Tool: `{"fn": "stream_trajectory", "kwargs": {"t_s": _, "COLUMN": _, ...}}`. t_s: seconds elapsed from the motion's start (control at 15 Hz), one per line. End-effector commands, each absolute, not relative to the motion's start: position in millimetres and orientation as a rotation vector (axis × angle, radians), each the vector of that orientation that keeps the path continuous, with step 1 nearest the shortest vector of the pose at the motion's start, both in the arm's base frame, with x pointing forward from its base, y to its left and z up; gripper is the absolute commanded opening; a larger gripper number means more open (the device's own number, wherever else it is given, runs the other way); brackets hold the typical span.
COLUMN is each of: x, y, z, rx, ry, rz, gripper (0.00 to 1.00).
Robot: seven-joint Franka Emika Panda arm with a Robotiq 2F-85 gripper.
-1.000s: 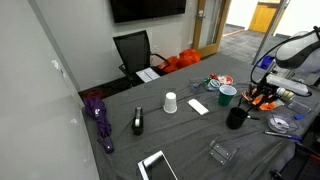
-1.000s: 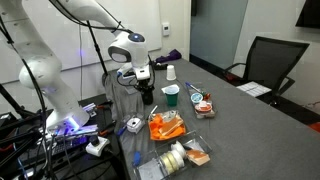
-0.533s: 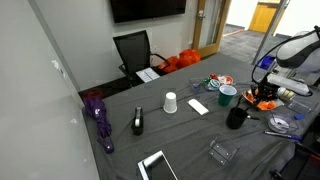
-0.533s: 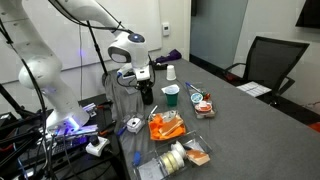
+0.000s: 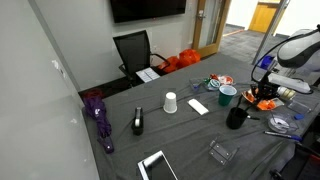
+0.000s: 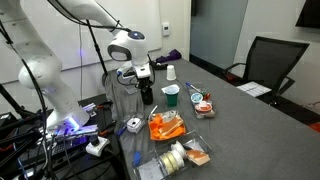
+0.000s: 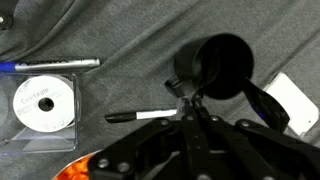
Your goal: Put the black tongs in the container on the left.
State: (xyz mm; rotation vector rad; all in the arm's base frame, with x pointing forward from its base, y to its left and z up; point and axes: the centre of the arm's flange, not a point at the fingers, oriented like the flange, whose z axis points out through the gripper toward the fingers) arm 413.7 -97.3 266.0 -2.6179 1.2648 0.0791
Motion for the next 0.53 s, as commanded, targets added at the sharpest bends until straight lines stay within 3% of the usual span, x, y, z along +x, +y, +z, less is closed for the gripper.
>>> {"fn": "stream_trajectory", "kwargs": {"t_s": 0.0, "x": 412.5, "y": -84.1, "z": 290.5, "rx": -2.677, "ry": 1.162, "rz": 0.093, "gripper": 0.01}}
{"fn": "stream_trajectory", "kwargs": {"t_s": 0.47, "x": 412.7, "y": -61.2, "z": 336.1, "rx": -2.707, "ry": 1.025, "rz": 0.008, "gripper": 0.01}}
